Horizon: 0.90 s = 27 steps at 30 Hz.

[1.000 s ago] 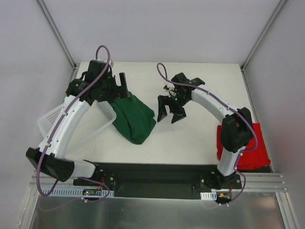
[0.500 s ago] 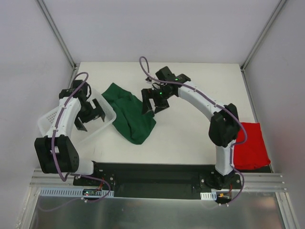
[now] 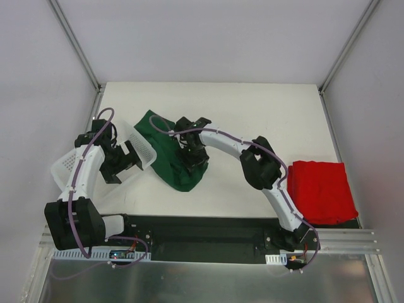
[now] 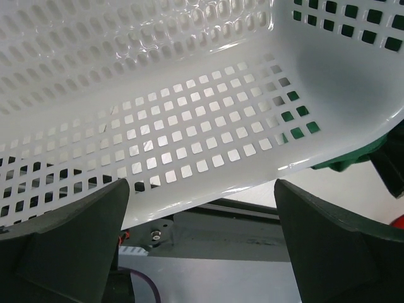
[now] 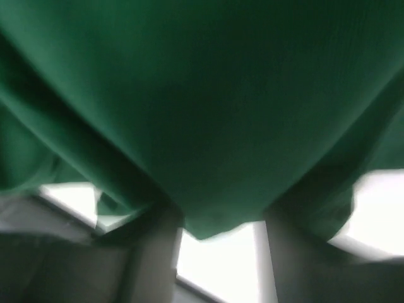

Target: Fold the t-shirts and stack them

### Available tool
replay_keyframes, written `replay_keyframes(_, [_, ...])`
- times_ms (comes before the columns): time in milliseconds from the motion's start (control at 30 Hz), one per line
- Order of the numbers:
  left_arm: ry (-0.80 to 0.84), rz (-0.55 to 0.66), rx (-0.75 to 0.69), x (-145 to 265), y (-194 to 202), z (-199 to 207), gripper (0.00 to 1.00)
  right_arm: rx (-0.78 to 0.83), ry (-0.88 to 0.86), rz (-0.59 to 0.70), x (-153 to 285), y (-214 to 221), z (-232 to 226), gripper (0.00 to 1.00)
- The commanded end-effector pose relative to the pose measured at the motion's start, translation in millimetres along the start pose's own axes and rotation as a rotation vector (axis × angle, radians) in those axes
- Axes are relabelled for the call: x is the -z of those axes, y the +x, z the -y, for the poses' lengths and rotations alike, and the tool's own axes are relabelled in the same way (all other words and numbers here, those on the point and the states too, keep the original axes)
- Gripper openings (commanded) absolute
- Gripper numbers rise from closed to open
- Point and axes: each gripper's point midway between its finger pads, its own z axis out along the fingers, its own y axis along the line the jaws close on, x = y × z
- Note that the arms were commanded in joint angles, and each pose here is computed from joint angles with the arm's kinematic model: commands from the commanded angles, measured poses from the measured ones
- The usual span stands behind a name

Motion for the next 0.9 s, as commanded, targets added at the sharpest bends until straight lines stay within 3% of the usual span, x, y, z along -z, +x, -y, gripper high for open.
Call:
replay_keyframes(0, [0.075,0.016,-0.026,9.7,0.3,10.9,0.99,0.024,0.145,-0.082,4.8,28.8,21.7,0.19])
replay_keyframes(33, [0.078,0.018,-0.031,10.3,-1.5,12.4,0.99,-0.016,0.157,-0.082,7.6,31.8,27.4,0.01])
replay_keyframes(300, [0.073,-0.036,-0.054,-0.4,-9.6,15.7,0.99,-0.299,0.311,0.054,106.3,54.5,115.9,0.01])
replay_keyframes(400, [0.076,-0.050,-0.066,-5.9,-15.2,18.0,0.99,-0.314,0.295,0.075,132.2,65.0,117.8,0.01])
replay_keyframes(500, [0.087,-0.079,-0.091,-13.8,-17.0,20.4,0.86,-0.295,0.222,0.022,127.2,77.5,100.8,0.01])
replay_keyframes(533, [0.089,-0.092,-0.099,-15.3,-16.7,20.6,0.73,-0.291,0.180,0.001,121.9,81.8,93.5,0.12])
replay_keyframes(567, [0.100,-0.108,-0.127,-16.9,-14.9,20.9,0.67,-0.287,0.152,-0.001,120.4,83.6,86.5,0.24])
replay_keyframes(600, [0.096,-0.130,-0.138,-19.6,-11.8,18.7,0.60,-0.286,0.143,-0.005,118.6,85.8,82.4,0.46])
replay_keyframes(633, [0.083,-0.135,-0.147,-21.2,-11.1,15.2,0.46,-0.284,0.134,-0.003,118.5,86.7,79.5,0.93])
replay_keyframes(767, [0.044,-0.157,-0.166,-27.6,-6.5,5.3,0.22,-0.291,0.115,0.014,124.7,87.7,74.7,0.96])
replay_keyframes(833, [0.026,-0.178,-0.170,-32.4,-9.7,4.8,0.15,-0.291,0.118,0.018,128.2,86.8,75.2,0.96])
replay_keyframes(867, [0.026,-0.180,-0.179,-33.2,-12.7,6.1,0.02,-0.289,0.114,0.017,130.5,86.9,73.9,0.96])
